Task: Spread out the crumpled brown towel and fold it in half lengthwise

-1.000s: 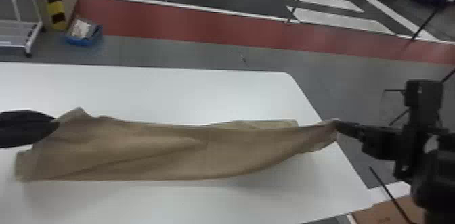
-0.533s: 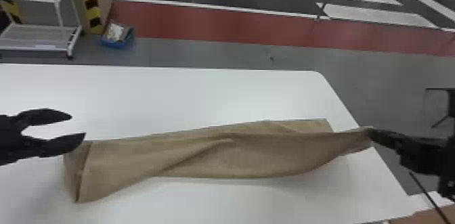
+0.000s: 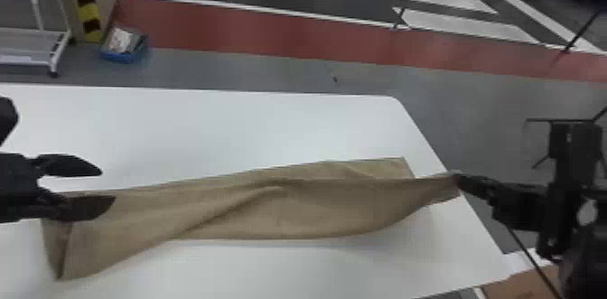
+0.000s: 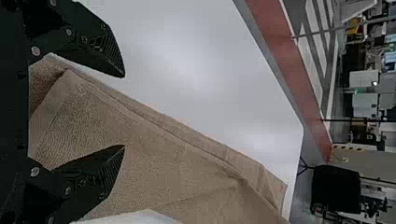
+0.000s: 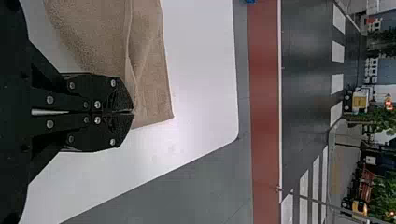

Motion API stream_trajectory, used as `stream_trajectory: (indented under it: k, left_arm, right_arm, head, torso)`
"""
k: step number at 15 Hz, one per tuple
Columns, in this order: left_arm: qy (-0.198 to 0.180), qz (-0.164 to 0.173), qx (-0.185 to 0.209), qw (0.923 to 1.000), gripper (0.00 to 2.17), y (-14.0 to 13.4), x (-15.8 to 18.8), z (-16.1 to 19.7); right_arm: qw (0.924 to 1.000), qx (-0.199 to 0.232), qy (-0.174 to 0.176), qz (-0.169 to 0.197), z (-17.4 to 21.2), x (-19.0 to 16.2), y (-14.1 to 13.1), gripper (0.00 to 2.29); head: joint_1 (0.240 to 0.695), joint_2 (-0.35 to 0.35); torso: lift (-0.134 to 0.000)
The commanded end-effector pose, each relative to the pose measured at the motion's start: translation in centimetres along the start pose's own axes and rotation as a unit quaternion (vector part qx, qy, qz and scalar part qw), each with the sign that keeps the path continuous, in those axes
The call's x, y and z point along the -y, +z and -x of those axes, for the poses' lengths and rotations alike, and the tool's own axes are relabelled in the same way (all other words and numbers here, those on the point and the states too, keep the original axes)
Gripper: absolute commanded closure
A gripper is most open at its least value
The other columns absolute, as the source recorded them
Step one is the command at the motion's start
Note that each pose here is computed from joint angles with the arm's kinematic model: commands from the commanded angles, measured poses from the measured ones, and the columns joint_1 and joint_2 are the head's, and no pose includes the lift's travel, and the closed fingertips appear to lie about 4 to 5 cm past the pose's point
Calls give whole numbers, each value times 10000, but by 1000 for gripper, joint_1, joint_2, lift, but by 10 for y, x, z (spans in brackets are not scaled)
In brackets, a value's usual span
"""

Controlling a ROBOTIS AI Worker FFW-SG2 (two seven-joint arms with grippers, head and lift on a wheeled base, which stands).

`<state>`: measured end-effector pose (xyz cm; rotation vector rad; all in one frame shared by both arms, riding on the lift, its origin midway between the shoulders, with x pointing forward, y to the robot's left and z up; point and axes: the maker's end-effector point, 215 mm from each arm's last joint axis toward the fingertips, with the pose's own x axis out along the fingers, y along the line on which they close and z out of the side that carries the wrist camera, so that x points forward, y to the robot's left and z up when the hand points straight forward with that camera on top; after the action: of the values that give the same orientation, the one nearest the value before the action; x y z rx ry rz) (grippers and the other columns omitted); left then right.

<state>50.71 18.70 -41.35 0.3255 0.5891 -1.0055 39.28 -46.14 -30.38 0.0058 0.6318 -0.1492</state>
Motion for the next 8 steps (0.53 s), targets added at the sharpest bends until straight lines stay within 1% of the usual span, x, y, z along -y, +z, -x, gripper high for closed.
stream_trajectory:
  k: [1, 2, 4, 6, 8]
  left_arm:
    - [-35, 147, -395, 9991, 518, -9, 0, -15]
    - [-25, 142, -566, 9983, 518, -14, -1, -19]
    - [20, 249, -801, 9965, 518, -24, -4, -23]
    - [58, 284, -866, 9958, 518, -29, -9, -24]
    - [174, 447, -958, 9942, 518, -34, -18, -19]
  right_arm:
    - [10000, 9, 21, 6, -1, -3, 0, 1207]
    - [10000, 16, 27, 8, -1, -4, 0, 1207]
    - [10000, 12, 10, 4, -1, -2, -1, 1207]
    - [10000, 17, 4, 9, -1, -1, -1, 1207]
    - [10000, 11, 12, 5, -2, -2, -1, 1207]
  head:
    - [695, -330]
    - [695, -331]
    - [695, -331]
    - [695, -328]
    - [695, -324]
  torso:
    - [-124]
    - [-124]
    - [-124]
    - [-124]
    - [-124]
